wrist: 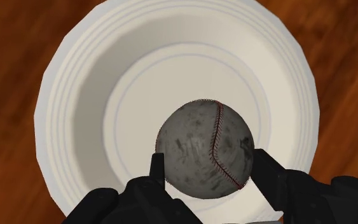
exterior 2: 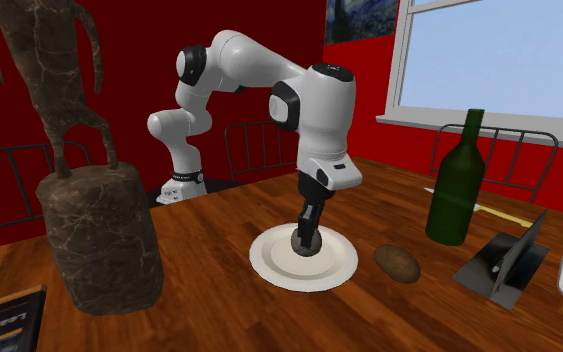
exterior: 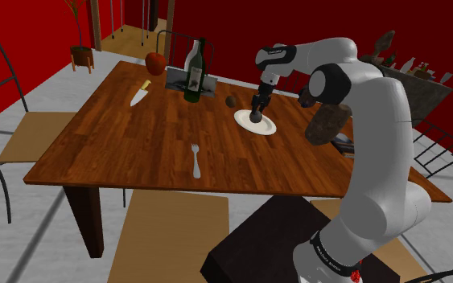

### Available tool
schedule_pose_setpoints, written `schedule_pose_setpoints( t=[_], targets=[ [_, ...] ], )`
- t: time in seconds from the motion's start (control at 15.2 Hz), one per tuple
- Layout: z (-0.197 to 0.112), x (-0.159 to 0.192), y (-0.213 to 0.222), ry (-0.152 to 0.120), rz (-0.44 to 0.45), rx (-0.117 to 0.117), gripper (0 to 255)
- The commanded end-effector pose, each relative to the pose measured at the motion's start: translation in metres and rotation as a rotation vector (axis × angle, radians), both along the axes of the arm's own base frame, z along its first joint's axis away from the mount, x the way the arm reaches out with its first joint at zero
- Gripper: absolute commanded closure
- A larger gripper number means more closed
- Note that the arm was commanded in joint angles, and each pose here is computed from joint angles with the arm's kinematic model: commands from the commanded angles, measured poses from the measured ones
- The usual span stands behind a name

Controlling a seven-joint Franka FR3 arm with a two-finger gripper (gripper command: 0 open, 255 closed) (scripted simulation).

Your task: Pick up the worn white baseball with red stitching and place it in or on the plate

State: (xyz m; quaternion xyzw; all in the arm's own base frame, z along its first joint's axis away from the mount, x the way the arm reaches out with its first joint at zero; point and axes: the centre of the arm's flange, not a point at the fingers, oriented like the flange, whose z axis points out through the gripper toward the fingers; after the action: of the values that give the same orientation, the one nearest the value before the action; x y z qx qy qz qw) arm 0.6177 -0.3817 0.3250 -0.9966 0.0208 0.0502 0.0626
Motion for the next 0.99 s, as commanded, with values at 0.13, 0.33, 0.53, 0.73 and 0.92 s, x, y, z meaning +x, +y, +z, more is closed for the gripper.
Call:
schedule_pose_setpoints(
  t=[0.13, 0.33, 0.53, 0.73, 0.92],
  targets=[
    [-0.011, -0.001, 0.000, 0.016, 0.000, 0.008, 255],
    [-0.012, -0.005, 0.004, 0.016, 0.000, 0.008, 0],
    [-0.012, -0.003, 0.004, 0.016, -0.001, 0.008, 0],
    [0.015, 0.002, -0.003, 0.016, 0.000, 0.008, 0],
    [0.038, 0.004, -0.006, 0.016, 0.000, 0.008, 0]
  ],
)
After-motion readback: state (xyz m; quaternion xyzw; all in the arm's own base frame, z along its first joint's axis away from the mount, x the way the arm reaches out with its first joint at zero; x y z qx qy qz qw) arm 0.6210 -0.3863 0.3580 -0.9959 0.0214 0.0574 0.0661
